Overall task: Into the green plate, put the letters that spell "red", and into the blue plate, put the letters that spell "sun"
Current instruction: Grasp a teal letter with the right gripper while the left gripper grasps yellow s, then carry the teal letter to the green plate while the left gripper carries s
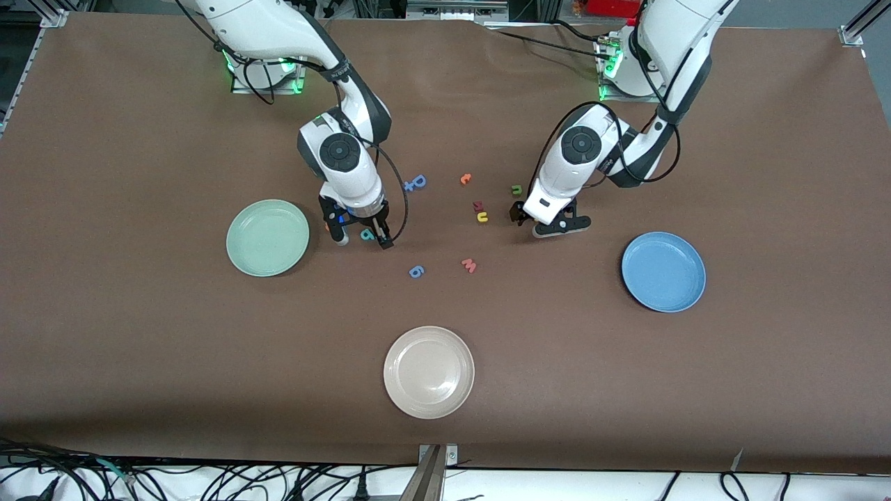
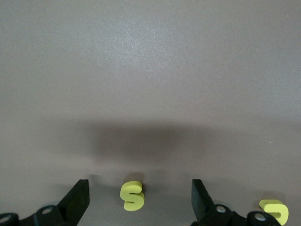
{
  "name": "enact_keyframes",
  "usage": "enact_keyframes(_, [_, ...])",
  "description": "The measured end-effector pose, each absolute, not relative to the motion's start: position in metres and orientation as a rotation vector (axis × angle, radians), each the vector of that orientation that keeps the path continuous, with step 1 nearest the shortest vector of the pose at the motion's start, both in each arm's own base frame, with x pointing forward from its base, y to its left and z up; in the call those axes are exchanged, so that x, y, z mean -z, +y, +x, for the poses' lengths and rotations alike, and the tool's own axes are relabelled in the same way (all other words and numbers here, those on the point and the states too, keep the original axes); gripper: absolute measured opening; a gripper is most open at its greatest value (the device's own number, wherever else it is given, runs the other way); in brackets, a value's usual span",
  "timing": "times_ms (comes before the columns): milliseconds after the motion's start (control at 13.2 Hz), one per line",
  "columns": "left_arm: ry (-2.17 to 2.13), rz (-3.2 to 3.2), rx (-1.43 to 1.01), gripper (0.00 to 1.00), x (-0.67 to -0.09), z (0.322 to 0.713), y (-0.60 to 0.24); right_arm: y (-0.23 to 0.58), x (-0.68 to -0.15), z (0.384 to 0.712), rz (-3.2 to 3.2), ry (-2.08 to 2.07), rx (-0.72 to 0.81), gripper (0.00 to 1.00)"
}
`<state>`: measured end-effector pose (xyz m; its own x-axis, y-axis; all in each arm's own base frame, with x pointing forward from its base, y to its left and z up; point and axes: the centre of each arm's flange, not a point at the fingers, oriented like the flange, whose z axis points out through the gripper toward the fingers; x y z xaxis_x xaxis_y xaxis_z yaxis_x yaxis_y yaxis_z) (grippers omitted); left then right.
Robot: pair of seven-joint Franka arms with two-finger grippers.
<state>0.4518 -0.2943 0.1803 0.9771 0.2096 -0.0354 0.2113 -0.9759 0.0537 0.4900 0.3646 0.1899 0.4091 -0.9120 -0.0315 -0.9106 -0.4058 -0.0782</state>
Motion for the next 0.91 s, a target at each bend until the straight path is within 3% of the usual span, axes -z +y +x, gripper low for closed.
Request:
enact_keyframes(76, [0.322, 3.068, 0.051, 0.89, -0.179, 0.45, -0.296, 0.365, -0.189, 0.49, -2.567, 1.663, 0.025, 0.61])
enact_keyframes(531, [0.311, 3.075, 0.08, 0.81, -0.169, 0.445, -0.299, 0.363, -0.182, 0.49, -2.574, 1.661, 0.028, 0.54])
enact_keyframes(607, [0.311, 3.075, 0.081, 0.76, -0.168, 0.445, -0.299, 0.363, -0.18, 0.489, -2.578, 1.66, 0.028, 0.54])
enact_keyframes(759, [0.313, 3.077, 0.08, 0.53, -0.169, 0.445, -0.298, 0.364, -0.178, 0.488, -2.581, 1.653, 0.031, 0.5])
enact_keyframes(835, [0.313, 3.077, 0.079, 0.46, -0.17, 0.445, -0.298, 0.365, -0.178, 0.488, -2.581, 1.65, 0.033, 0.41])
enact_keyframes(911, [0.313, 3.077, 0.079, 0.46, -0.17, 0.445, -0.298, 0.365, -0.178, 0.488, -2.581, 1.648, 0.033, 0.3])
